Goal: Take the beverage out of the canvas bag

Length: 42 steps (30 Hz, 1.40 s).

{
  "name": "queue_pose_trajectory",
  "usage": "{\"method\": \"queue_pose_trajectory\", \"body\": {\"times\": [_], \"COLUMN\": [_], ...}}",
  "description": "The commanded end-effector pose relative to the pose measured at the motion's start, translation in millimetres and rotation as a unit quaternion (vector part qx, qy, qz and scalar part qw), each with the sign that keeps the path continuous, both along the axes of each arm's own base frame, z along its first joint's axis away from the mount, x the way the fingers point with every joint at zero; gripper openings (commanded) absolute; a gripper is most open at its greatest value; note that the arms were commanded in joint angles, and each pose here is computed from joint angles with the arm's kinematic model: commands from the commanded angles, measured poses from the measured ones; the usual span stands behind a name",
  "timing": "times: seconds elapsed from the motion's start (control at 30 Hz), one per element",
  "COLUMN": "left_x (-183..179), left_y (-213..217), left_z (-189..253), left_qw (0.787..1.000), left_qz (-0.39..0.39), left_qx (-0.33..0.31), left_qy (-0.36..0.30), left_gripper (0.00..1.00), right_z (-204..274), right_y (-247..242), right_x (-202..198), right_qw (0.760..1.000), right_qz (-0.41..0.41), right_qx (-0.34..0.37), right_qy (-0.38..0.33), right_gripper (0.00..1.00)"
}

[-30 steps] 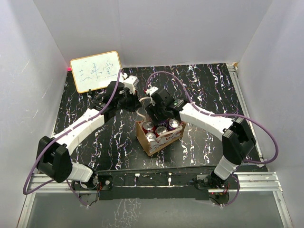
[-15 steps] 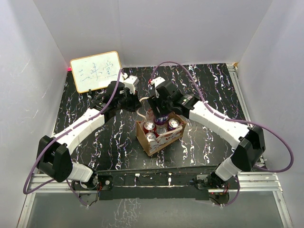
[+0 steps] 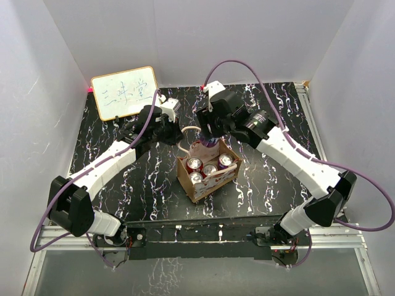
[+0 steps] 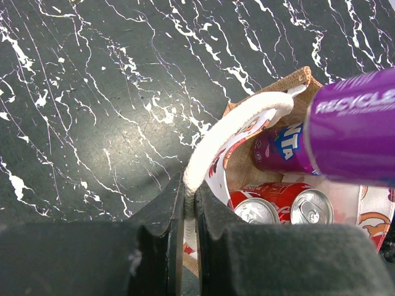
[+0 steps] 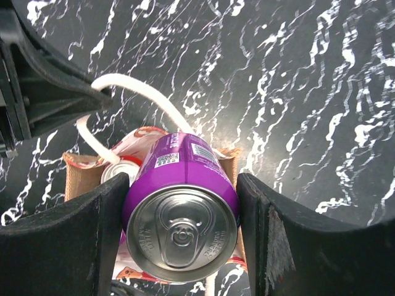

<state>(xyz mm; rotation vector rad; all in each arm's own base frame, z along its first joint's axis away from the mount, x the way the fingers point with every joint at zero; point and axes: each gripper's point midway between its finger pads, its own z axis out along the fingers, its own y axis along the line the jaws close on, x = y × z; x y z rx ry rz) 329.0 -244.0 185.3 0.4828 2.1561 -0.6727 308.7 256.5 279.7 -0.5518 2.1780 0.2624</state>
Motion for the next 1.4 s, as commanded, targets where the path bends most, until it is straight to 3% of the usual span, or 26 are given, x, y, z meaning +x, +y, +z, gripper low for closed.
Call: {"method": "queue_pose_trajectory", "body": {"times": [0.0,0.23,0.67,1.03,1.37], "left_x": [-1.8,-1.4,-0.4,-3.5,-3.8], "left_y": [-4.5,-5.3,-4.5,-7.7,-8.6], "left_z": [13.1,11.6,7.2,10.3,10.1], "left_qw": [1.0,1.0,1.0,1.0,1.0], "left_qz": [-0.009,-0.011,-0.008,-0.016,-0.018], "left_qx": [-0.009,-0.007,-0.003,-0.014,-0.016], "left_qy": [-0.003,-0.001,0.002,0.003,0.005], "left_gripper": [0.0,0.0,0.0,0.0,0.0], "right_z": [83.4,108.4,11.4,-69.0,-104.6], "right_y": [-18.2,-60.6,-205.7,-260.5,-269.8], "right_x": [18.1,45.0,158.2,239.6,271.1], "right_qw": [0.991,0.976,0.954,0.94,0.937], "right_qz": [-0.061,-0.151,-0.29,-0.337,-0.346], "right_qx": [0.042,0.022,0.053,0.043,0.012], "right_qy": [-0.11,-0.153,-0.053,0.029,0.046], "right_gripper": [0.08,0.08,0.08,0.08,0.08]}}
